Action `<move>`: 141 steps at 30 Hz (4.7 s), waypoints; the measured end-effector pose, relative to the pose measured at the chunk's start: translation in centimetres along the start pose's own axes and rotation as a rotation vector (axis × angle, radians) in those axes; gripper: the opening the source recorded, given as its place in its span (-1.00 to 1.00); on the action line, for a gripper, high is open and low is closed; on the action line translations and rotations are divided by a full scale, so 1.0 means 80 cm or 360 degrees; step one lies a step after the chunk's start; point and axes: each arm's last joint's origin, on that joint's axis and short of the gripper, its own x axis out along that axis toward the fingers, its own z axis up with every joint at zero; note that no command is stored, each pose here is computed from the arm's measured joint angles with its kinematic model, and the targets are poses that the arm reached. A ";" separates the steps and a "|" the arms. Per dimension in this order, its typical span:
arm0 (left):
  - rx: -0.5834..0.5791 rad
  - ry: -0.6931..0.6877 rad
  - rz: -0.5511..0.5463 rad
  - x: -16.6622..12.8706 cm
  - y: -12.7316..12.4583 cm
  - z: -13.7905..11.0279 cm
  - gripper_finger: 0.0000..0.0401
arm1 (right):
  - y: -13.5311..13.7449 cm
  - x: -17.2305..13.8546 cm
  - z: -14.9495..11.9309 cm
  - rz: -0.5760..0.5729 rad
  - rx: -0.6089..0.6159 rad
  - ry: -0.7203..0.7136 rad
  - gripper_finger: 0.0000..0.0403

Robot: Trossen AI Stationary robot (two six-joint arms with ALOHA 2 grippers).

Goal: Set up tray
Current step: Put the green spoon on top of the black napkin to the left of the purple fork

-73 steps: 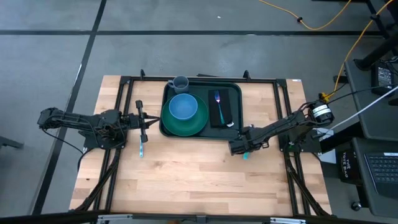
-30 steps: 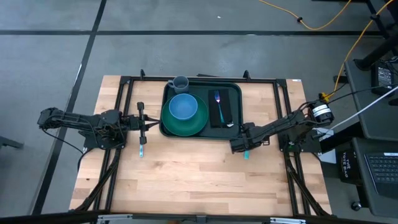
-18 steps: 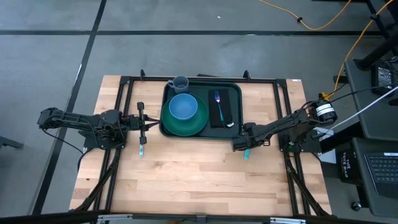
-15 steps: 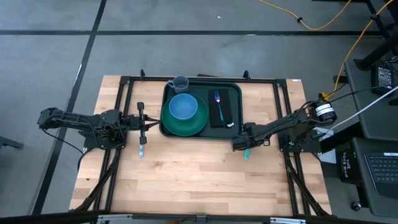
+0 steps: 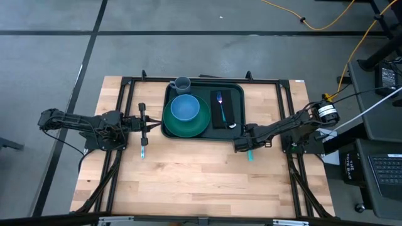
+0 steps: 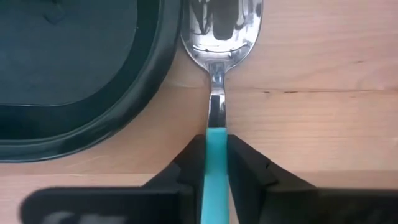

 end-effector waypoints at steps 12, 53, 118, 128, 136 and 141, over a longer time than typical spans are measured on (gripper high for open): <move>-0.0001 0.0000 -0.0001 0.000 0.000 0.000 -0.98 | -0.002 -0.001 0.001 -0.0011 0.0080 -0.0022 -0.77; -0.0308 0.0081 -0.0168 0.001 -0.001 -0.010 -0.99 | -0.035 -0.112 0.029 0.0720 -0.0892 -0.0779 -0.77; -0.0272 0.0059 0.0128 -0.006 0.014 -0.007 -0.99 | 0.075 -0.134 0.095 0.1250 -0.0960 -0.1386 -0.77; -0.0328 -0.0014 0.0156 -0.022 0.027 -0.007 -0.99 | 0.075 -0.133 0.106 0.1297 -0.0852 -0.1317 -0.77; -0.0409 -0.0018 0.0140 -0.025 0.035 -0.010 -0.98 | 0.072 -0.126 0.138 0.1284 -0.0709 -0.1274 -0.77; -0.0434 -0.0029 0.0140 -0.024 0.036 -0.016 -0.99 | 0.067 -0.118 0.156 0.1245 -0.0631 -0.1160 -0.77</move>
